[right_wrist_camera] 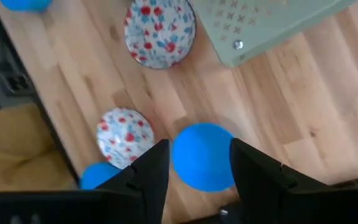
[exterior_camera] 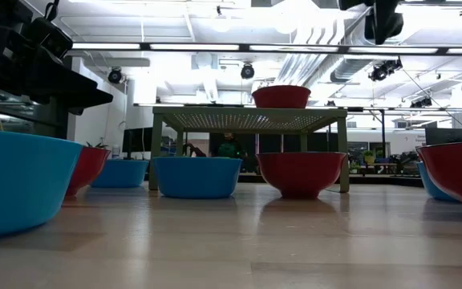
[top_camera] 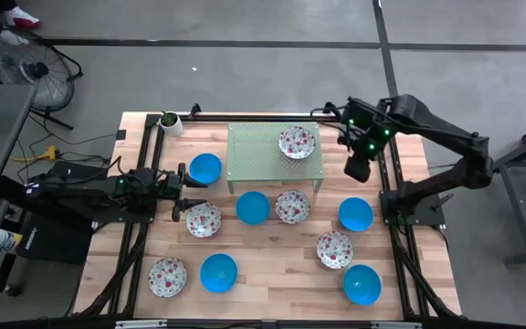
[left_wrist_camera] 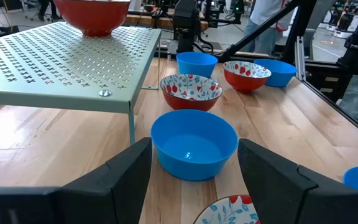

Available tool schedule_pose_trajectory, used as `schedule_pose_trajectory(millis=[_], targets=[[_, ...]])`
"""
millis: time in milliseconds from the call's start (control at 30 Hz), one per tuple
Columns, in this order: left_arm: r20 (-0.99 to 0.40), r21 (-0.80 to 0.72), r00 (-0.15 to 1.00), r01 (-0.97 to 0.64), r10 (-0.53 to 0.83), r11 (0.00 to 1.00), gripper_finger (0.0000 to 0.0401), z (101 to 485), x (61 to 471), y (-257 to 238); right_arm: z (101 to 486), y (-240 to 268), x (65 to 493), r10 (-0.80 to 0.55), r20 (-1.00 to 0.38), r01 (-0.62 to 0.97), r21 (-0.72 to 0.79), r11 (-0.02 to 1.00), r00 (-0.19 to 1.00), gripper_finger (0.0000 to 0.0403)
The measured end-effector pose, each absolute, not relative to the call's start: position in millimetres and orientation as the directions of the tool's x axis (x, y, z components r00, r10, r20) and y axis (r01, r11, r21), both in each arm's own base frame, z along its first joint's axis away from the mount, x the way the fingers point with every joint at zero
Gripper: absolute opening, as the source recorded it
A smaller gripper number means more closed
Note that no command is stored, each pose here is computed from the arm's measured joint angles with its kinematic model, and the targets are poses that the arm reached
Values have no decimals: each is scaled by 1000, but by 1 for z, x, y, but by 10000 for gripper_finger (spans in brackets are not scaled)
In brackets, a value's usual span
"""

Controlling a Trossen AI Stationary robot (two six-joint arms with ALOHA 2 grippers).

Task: Pick & Place Mini bowls
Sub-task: Stack the red bowl on top of the red bowl on the shelf

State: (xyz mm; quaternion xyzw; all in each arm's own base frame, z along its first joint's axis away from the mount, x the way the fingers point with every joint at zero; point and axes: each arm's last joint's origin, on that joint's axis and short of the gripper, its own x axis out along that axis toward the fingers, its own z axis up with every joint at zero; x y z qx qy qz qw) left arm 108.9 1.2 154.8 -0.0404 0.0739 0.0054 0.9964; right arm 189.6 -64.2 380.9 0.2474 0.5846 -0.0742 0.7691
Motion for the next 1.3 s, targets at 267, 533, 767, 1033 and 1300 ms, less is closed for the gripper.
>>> schedule_pose_trajectory(millis=[267,533,767,1033,1300], targets=[[-148,-80,989,-17,5,997,234,155,109,1,383,-33,194,176,-945,256,249,934,276,158],[-148,-80,989,-17,5,997,234,155,109,1,382,0,198,200,-950,130,235,963,239,155],[-147,-80,989,-17,5,997,234,155,109,1,381,26,197,173,-961,101,198,975,217,154],[-148,-80,989,-17,5,997,234,155,109,1,373,58,204,122,-976,-33,118,992,182,152],[-147,-80,989,-17,5,997,234,155,109,1,350,90,240,138,-973,-108,120,987,183,149]])
